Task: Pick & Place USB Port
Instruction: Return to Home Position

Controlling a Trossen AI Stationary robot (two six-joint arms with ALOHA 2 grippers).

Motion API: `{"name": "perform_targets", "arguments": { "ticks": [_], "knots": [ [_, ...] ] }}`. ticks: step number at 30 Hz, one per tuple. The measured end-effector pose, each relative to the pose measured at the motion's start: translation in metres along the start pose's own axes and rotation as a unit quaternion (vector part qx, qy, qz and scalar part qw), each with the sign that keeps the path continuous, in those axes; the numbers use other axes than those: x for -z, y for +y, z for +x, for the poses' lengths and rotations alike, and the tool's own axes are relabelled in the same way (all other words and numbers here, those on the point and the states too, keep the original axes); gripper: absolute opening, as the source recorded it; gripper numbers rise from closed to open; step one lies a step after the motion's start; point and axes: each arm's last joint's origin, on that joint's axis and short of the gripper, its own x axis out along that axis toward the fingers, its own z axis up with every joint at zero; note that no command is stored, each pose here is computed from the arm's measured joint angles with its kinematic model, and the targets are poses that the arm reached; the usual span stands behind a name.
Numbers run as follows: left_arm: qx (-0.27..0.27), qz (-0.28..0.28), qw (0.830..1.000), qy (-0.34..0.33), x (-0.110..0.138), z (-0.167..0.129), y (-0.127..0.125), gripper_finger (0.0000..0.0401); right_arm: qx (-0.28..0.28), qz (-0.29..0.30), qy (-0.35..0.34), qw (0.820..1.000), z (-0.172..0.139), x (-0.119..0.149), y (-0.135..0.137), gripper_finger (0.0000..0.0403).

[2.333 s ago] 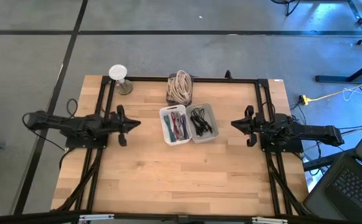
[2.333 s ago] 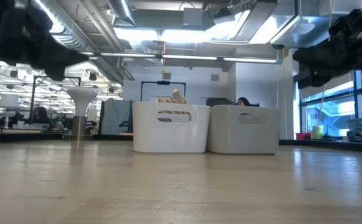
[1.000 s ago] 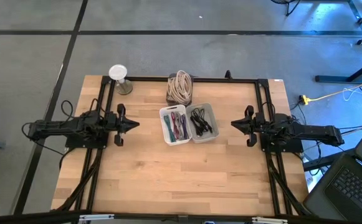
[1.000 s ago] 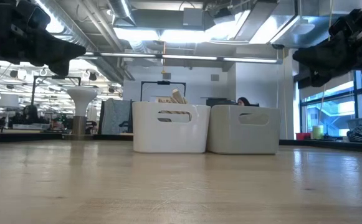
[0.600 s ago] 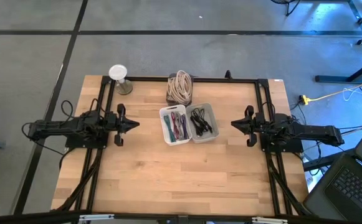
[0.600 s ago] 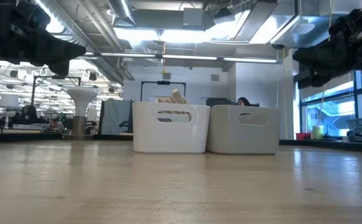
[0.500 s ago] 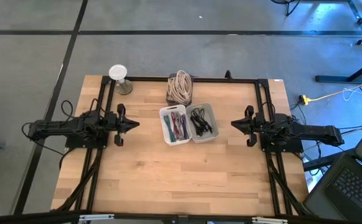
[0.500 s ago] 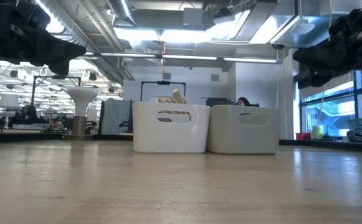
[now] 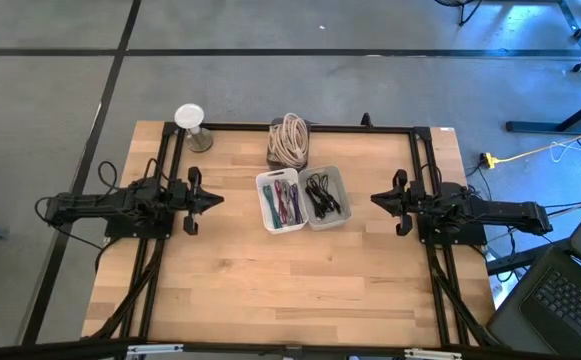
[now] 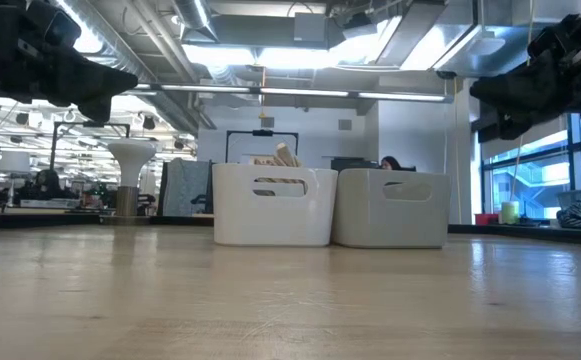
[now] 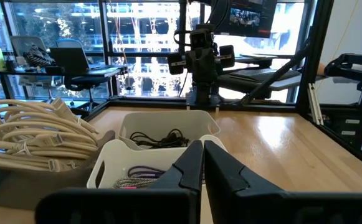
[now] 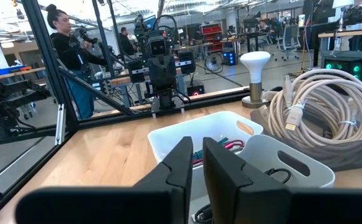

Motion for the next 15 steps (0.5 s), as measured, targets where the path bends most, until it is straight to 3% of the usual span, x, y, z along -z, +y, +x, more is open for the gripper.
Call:
{"name": "perform_targets", "arguments": {
  "ticks": [15],
  "knots": [
    [0.0,0.0,1.0,0.0,0.0,0.0,0.0,0.0006,0.0,0.0,0.0,1.0,0.0,0.0,0.0,0.004]
  ]
}}
